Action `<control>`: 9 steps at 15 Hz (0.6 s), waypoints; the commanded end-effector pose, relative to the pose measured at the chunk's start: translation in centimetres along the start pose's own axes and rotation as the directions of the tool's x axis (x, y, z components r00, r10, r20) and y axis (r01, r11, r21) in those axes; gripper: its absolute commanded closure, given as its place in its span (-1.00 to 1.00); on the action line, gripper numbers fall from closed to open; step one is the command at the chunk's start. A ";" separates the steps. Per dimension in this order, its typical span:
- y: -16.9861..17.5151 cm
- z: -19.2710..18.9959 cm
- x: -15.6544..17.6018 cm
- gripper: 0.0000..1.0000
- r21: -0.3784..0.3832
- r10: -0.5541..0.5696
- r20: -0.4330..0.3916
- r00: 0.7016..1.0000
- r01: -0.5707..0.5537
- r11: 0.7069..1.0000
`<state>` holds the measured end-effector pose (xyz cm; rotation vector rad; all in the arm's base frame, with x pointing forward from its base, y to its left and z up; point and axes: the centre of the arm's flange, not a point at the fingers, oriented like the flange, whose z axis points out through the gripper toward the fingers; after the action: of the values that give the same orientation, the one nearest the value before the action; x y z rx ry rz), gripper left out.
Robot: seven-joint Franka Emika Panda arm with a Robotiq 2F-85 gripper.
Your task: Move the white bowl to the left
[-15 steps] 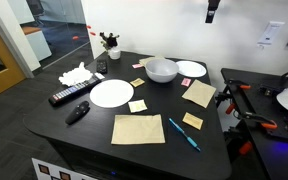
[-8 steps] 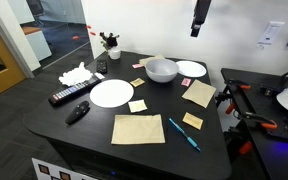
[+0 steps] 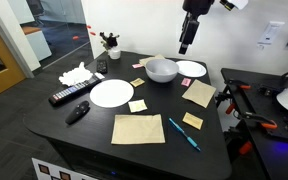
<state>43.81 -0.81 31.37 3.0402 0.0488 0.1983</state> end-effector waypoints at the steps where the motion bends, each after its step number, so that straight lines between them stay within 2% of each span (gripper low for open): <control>1: -0.6 3.5 0.8 -1.00 -0.077 0.017 -0.009 1.000 -0.017 0.997; 6: -0.5 7.7 0.9 -1.00 -0.139 0.022 0.017 1.000 -0.020 0.990; 9: -0.2 9.7 1.4 -1.00 -0.145 0.015 0.028 0.999 -0.011 0.989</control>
<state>44.84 -1.05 24.21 2.9085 0.0221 0.1377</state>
